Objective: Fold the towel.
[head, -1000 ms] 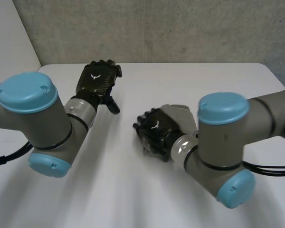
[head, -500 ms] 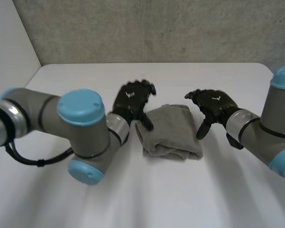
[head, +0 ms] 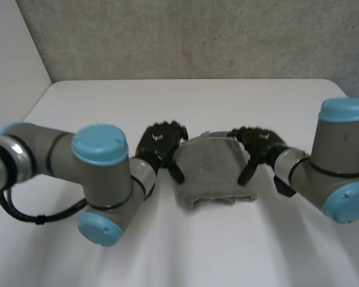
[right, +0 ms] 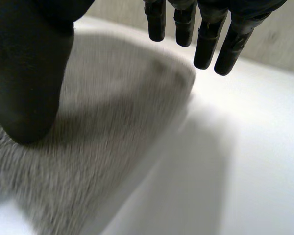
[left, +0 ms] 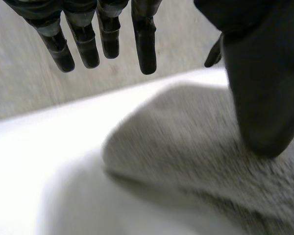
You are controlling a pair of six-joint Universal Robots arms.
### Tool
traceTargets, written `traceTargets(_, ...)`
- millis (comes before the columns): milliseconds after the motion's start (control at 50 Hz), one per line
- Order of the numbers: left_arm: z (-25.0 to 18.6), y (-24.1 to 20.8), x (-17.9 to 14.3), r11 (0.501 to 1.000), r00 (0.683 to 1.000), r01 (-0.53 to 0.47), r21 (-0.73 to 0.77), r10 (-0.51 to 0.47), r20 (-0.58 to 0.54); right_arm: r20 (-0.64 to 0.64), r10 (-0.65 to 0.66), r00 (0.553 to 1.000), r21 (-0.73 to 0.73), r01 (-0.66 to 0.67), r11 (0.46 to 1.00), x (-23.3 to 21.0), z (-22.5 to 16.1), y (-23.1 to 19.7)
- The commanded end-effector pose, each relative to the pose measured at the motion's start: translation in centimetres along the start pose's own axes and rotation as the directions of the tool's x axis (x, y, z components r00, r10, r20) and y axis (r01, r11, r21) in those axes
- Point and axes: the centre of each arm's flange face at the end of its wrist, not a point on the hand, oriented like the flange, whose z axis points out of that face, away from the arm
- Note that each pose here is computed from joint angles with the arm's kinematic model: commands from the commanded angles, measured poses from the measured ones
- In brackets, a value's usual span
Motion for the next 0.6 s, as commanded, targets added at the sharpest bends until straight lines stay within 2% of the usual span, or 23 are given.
traceTargets(20,-1.6,-6.5,-0.3,0.989,1.000,-0.001,0.150,0.000,0.007,-0.039,-0.034,0.999,0.202,0.041,0.979,-0.1,-3.3,-7.0)
traceTargets(60,-2.9,-9.3,-0.7,0.979,1.000,-0.001,0.205,-0.003,0.019,-0.069,-0.038,0.997,0.251,0.054,0.967,0.1,-4.0,-8.7)
traceTargets(120,-3.4,-10.6,-1.3,0.974,0.999,-0.002,0.225,-0.006,0.037,-0.166,-0.030,0.986,0.334,0.085,0.939,0.9,-5.5,-11.8)
traceTargets(200,-5.0,-13.9,-3.9,0.967,0.994,-0.009,0.254,-0.019,0.108,-0.272,-0.005,0.962,0.381,0.113,0.917,1.7,-7.3,-14.6)
traceTargets(340,-5.9,-16.3,-7.0,0.973,0.978,-0.006,0.231,-0.043,0.205,-0.310,-0.030,0.950,0.351,0.144,0.925,1.8,-7.9,-15.1)
traceTargets(440,-6.2,-17.0,-9.3,0.977,0.951,-0.003,0.215,-0.064,0.303,-0.321,-0.039,0.946,0.341,0.154,0.927,2.0,-7.9,-15.0)
traceTargets(600,-6.4,-17.3,-9.5,0.975,0.946,-0.006,0.222,-0.066,0.317,-0.326,-0.037,0.945,0.338,0.152,0.929,2.3,-7.8,-15.0)
